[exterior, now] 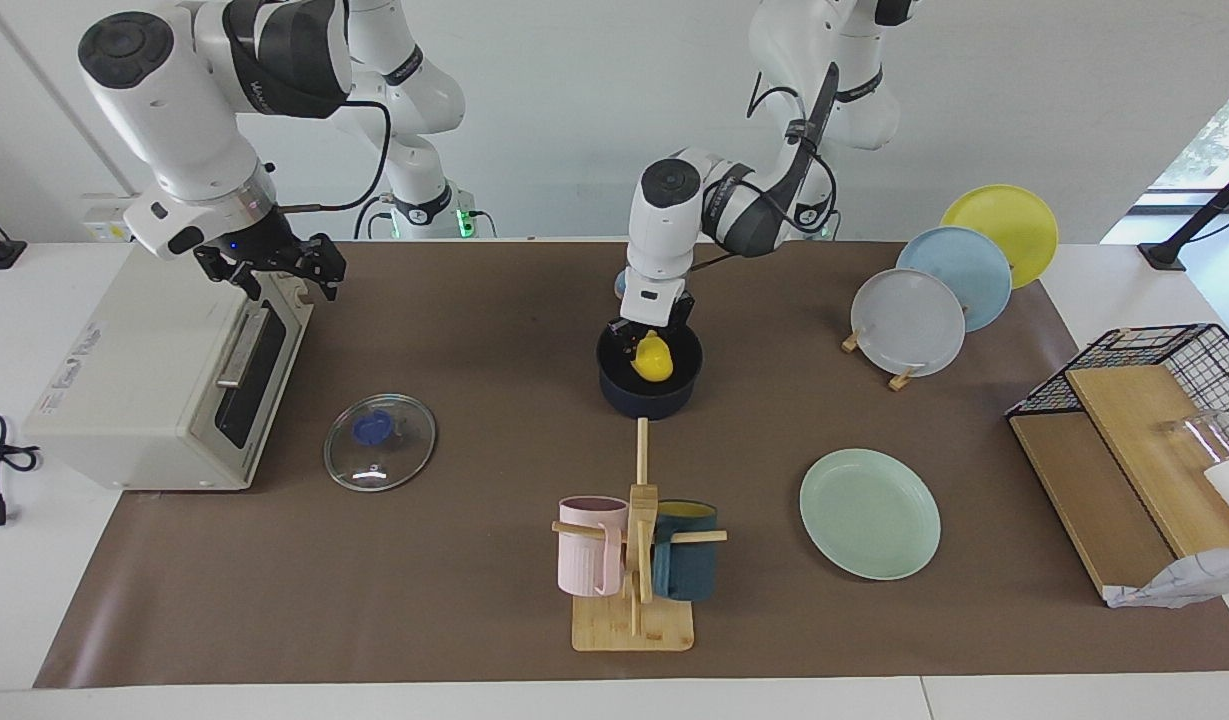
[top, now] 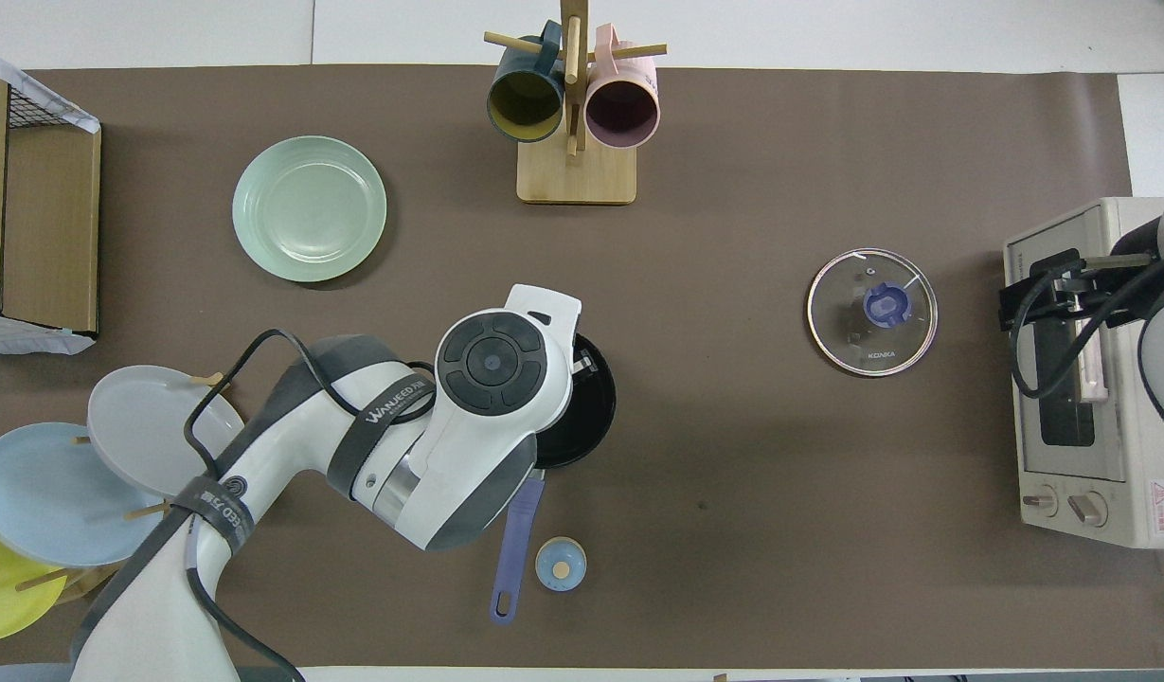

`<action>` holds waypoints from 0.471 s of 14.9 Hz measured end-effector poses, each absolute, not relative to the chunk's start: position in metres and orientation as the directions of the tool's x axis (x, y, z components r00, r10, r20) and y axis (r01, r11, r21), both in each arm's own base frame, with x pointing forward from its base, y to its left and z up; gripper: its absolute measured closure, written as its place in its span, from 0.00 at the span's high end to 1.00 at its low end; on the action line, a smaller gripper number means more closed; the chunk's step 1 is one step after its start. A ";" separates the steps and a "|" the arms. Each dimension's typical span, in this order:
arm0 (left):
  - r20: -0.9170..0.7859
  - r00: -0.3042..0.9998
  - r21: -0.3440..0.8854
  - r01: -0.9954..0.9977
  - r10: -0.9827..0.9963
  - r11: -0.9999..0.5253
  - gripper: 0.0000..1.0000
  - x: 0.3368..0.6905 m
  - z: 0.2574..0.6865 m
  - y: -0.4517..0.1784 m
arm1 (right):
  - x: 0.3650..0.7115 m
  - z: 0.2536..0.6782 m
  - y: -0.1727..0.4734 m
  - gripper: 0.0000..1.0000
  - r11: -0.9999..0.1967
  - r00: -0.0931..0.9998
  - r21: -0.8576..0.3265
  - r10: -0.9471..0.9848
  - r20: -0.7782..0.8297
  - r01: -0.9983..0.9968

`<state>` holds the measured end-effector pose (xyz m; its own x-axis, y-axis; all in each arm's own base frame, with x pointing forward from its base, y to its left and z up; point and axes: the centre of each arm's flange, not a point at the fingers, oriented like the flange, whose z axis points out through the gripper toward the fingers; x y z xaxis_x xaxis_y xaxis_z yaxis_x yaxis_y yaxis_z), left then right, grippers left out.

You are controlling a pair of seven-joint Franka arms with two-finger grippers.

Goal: Transfer potato from pot to plate

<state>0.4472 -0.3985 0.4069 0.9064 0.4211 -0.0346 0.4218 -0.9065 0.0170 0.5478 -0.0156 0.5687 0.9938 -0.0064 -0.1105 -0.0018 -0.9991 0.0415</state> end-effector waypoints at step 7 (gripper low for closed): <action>-0.077 0.913 0.031 0.405 0.401 -0.914 0.63 0.542 0.514 -0.284 | 0.548 0.569 -0.021 1.00 -0.999 0.994 0.042 -0.016 -0.109 -0.012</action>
<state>0.5417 -0.2837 0.5137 0.9126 0.4014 -0.0773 0.4046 -0.9140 0.0306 0.5477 -0.0210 0.5691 0.9939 -0.0163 -0.1093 -0.0118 -0.9991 0.0415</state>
